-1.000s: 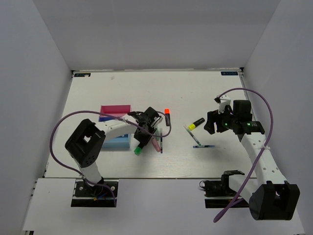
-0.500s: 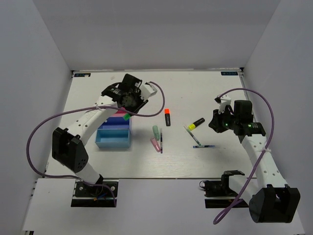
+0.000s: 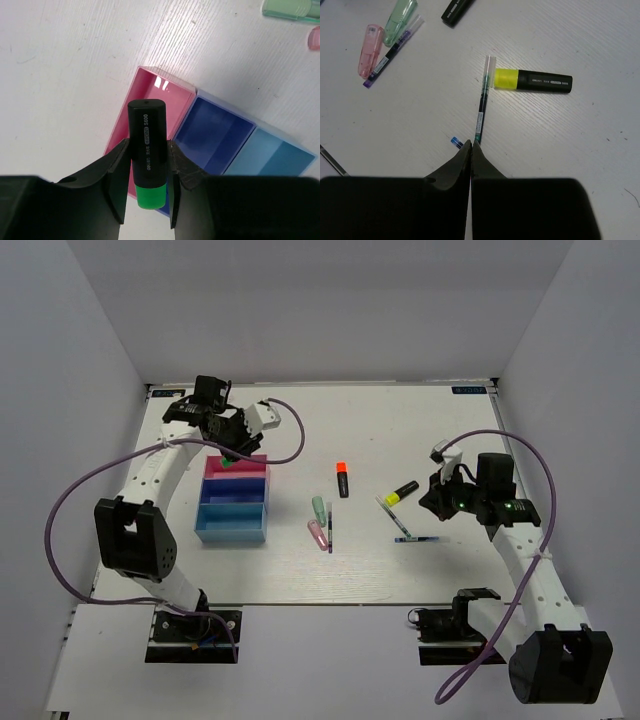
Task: Sort the stationery into containers
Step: Place the stationery in the storage box.
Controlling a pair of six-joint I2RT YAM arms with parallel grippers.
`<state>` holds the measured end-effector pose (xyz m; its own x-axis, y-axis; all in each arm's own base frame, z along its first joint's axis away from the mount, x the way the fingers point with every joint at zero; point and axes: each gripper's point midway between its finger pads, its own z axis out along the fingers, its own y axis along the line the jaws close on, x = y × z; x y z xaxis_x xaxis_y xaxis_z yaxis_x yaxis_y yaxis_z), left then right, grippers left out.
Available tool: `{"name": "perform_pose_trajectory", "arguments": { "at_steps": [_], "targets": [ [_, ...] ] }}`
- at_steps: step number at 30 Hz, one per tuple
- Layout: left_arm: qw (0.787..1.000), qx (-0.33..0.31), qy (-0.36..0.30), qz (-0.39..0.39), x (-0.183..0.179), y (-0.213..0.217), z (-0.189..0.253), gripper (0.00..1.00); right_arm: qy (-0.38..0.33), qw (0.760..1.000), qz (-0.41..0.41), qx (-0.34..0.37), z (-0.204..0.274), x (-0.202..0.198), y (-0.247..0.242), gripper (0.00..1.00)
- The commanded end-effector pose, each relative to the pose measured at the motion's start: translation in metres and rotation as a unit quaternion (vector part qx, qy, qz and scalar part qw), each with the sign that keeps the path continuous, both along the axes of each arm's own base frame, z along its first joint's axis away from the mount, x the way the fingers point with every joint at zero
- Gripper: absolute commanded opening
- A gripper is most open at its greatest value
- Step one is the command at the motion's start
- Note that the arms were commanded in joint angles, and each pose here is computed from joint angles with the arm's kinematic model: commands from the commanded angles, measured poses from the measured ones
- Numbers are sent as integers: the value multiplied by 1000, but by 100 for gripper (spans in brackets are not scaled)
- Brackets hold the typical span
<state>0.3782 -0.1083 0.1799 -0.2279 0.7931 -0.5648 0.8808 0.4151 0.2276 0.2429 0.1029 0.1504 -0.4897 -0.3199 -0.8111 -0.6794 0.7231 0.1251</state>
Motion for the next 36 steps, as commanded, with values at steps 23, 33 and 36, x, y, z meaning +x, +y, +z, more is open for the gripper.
{"name": "perform_pose_trajectory", "arguments": {
  "at_steps": [23,33,36],
  "targets": [
    [999,13,-46,-11,45,19,-66,31,-23,999,45,4,7,2,7,11],
    [997,-40,-66,8,40,8,-41,66,-19,999,31,3,6,4,5,64],
    [995,-70,-72,26,36,3,-23,65,-15,1000,14,12,6,8,5,79]
  ]
}}
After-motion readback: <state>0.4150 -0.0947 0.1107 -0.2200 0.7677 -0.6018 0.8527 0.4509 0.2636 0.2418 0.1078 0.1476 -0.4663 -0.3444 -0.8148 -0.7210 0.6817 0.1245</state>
